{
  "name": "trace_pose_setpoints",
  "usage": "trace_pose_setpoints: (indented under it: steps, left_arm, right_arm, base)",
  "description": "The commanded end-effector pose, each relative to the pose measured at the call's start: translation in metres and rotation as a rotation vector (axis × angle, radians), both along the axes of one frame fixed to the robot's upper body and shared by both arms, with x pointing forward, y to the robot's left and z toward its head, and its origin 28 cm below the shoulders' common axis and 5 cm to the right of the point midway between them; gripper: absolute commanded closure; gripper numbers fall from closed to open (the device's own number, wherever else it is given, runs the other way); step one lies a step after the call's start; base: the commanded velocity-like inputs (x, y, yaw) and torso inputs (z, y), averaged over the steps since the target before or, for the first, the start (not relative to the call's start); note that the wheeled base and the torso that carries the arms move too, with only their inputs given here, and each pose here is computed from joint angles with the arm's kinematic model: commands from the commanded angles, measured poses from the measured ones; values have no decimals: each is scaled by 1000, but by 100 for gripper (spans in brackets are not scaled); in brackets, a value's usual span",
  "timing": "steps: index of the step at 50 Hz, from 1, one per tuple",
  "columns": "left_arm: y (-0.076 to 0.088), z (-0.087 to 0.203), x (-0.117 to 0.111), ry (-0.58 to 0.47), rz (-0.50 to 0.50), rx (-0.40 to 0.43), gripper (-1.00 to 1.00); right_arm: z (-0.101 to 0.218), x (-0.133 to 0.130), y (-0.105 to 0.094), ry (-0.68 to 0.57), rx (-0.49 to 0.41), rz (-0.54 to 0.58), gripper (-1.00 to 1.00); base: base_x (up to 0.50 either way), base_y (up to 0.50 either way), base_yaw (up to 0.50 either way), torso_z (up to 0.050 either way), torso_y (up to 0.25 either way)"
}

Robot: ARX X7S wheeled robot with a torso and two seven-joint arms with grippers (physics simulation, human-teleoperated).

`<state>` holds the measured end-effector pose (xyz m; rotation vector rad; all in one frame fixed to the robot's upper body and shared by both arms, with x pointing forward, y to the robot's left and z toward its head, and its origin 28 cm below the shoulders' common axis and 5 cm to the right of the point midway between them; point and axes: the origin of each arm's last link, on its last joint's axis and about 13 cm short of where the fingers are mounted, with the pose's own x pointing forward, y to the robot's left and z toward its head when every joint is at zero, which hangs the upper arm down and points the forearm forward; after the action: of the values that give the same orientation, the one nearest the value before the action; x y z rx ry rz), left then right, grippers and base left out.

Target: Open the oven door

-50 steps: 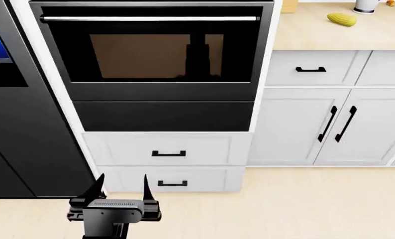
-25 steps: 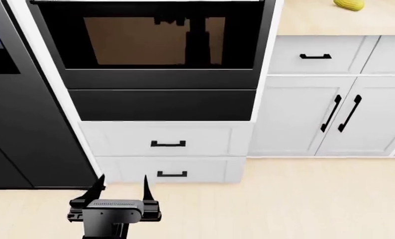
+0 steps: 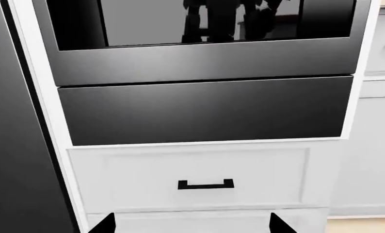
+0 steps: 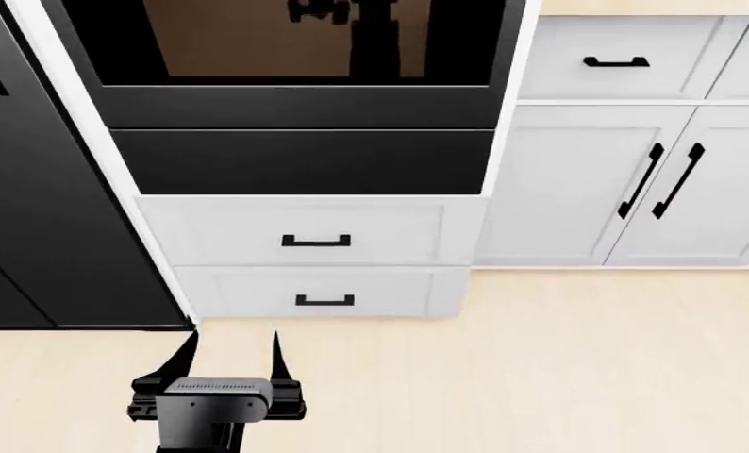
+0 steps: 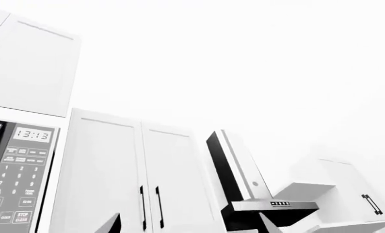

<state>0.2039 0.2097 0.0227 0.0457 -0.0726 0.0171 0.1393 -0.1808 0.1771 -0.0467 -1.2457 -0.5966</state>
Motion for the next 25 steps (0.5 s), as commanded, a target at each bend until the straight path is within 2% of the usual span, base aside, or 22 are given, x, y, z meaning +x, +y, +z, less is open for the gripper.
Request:
trace_pose_setpoints:
  steps: [1,19,21,25]
  left_arm:
    - [0,0,0,0,0,-1,-100]
    - [0,0,0,0,-3,0,-100]
    - [0,1,-1,-25,0,-24,-100]
    - [0,1,0,-16,2,-18,-100]
  right_arm:
    - [0,1,0,1,2,1,-100]
    - [-1,-1,0,6,4,9,-100]
    - [0,-1,0,10,15,16,-100]
    - [0,-1,1,14,15,18,-100]
  base:
    - [0,0,0,-50,-78]
    - [0,0,0,-50,-80]
    - [0,0,0,-48,-55]
    - [0,0,0,0,0]
